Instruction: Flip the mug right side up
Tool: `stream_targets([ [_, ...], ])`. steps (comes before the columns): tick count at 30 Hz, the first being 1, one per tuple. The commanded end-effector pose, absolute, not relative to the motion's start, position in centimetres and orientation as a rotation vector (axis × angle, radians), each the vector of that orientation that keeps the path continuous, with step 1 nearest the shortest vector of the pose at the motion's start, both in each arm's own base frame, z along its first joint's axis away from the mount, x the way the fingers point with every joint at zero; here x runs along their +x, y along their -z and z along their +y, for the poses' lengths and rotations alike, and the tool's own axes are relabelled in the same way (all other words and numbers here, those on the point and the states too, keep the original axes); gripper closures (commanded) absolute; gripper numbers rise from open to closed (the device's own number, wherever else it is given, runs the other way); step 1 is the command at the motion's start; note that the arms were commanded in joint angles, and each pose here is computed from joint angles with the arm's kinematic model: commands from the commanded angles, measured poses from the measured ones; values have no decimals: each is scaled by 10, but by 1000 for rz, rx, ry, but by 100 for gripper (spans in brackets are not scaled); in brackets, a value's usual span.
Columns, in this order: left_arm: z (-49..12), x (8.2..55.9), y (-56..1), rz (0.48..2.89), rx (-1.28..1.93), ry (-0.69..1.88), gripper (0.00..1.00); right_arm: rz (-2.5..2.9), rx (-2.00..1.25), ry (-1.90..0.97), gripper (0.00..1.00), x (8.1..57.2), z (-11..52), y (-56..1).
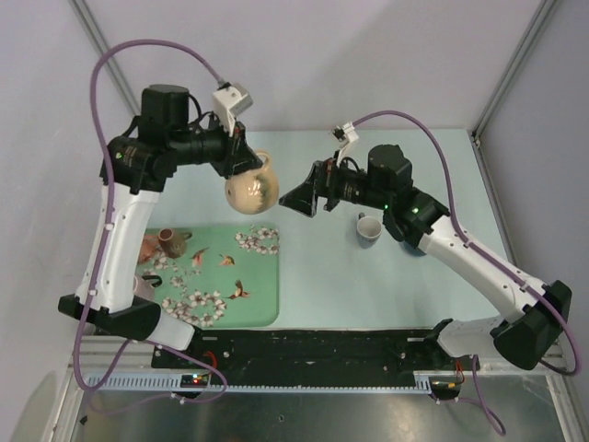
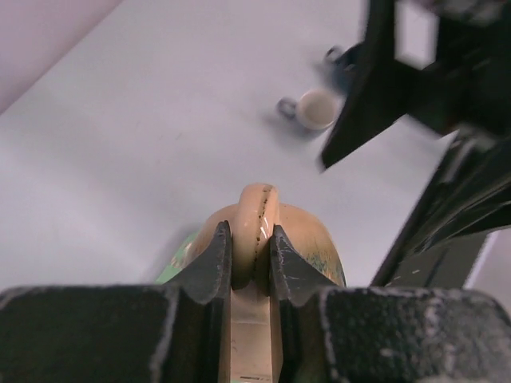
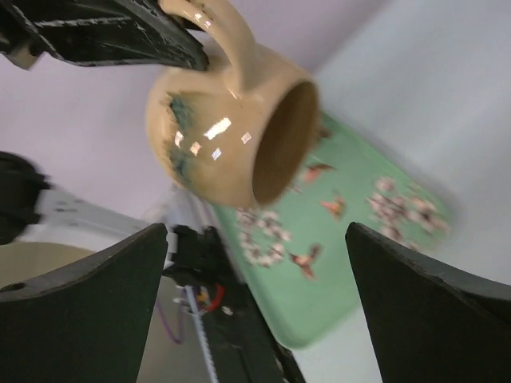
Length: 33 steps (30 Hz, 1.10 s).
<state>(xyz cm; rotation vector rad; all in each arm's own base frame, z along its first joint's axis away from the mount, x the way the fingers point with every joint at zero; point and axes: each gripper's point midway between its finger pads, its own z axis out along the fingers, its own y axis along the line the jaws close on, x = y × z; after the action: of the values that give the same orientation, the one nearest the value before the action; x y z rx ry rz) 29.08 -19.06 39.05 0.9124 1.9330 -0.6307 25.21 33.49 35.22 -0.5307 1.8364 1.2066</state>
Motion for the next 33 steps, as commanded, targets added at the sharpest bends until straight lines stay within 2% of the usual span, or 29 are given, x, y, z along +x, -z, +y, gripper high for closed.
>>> stream_targets([
  [1,-219,252,-451,1796,892,962,100,1559,-593,-1592,0,221,365,-420],
  [4,-222,248,-460,1765,901,990,100,1509,-606,-1692,4,214,374,-430],
  [8,-227,243,-456,1768,920,1042,100,1450,-623,-1794,14,206,381,-441],
  [10,-231,240,-455,1767,928,1066,100,1416,-631,-1839,28,203,384,-447],
  [12,-232,240,-454,1764,935,1065,96,1393,-640,-1874,60,200,385,-450],
  [13,-231,242,-452,1770,931,1051,69,1390,-644,-1875,80,201,385,-450],
  [14,-228,247,-449,1780,920,1015,42,1403,-641,-1851,90,203,384,-447],
  [15,-224,252,-445,1792,907,970,21,1429,-632,-1820,95,207,383,-442],
  [16,-216,261,-438,1810,888,894,11,1470,-613,-1753,97,214,381,-434],
  [17,-204,273,-429,1843,851,794,6,1517,-585,-1685,99,222,379,-426],
  [19,-174,297,-412,1908,782,572,2,1656,-524,-1454,100,241,368,-395],
  [23,-105,329,-364,2044,756,140,1,2041,-491,-898,100,266,329,-298],
  [28,-37,329,-282,2252,938,-221,0,2346,-523,-521,100,268,296,-213],
  [30,-15,321,-251,2326,1035,-302,0,2421,-540,-422,100,270,289,-187],
  [33,3,303,-207,2371,1241,-262,0,2492,-597,-398,100,269,295,-157],
])
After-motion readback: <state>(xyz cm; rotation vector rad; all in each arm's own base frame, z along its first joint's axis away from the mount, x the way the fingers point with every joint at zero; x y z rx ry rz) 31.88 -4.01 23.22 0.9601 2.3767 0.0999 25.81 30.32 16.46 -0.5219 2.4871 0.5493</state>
